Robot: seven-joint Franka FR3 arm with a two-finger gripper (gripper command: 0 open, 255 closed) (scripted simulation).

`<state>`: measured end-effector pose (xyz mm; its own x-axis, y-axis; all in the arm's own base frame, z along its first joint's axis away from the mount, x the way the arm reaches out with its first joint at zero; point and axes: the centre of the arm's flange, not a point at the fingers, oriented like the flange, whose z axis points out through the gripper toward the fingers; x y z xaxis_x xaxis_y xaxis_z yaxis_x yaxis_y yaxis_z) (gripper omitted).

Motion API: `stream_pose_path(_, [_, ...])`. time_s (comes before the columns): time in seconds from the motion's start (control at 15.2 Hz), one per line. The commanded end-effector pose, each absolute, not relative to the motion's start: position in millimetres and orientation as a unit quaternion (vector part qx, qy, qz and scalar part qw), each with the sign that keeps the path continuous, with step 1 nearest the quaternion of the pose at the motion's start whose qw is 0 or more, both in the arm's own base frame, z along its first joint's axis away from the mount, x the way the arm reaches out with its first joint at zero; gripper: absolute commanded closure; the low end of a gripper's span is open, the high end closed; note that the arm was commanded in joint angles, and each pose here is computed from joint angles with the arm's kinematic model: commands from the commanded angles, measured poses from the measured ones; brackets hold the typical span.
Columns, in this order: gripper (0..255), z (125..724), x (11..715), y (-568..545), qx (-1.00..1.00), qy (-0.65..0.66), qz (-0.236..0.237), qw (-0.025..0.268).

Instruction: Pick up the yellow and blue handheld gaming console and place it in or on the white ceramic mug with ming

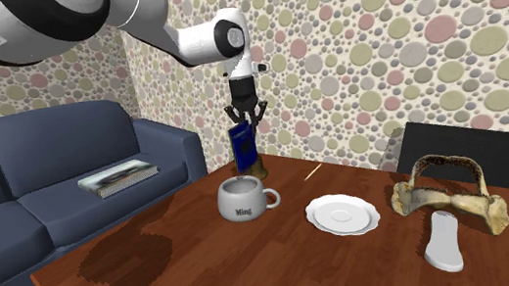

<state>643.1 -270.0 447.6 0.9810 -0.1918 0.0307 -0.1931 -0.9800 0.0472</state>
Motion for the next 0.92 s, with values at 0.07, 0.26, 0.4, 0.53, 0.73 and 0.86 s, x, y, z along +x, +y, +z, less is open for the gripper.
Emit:
stream_pose_path(0.07, [255,432,644,-269,0.995,-0.097,0.013,0.025])
stream_pose_path(0.26, [255,416,644,-269,0.995,-0.097,0.013,0.025])
stream_pose_path(0.4, [255,405,644,-269,0.995,-0.097,0.013,0.025])
stream_pose_path(0.53, [255,395,644,-269,0.995,-0.097,0.013,0.025])
stream_pose_path(0.73, [255,383,644,-269,0.995,-0.097,0.013,0.025])
stream_pose_path(0.86, [255,383,644,-269,0.995,-0.097,0.013,0.025])
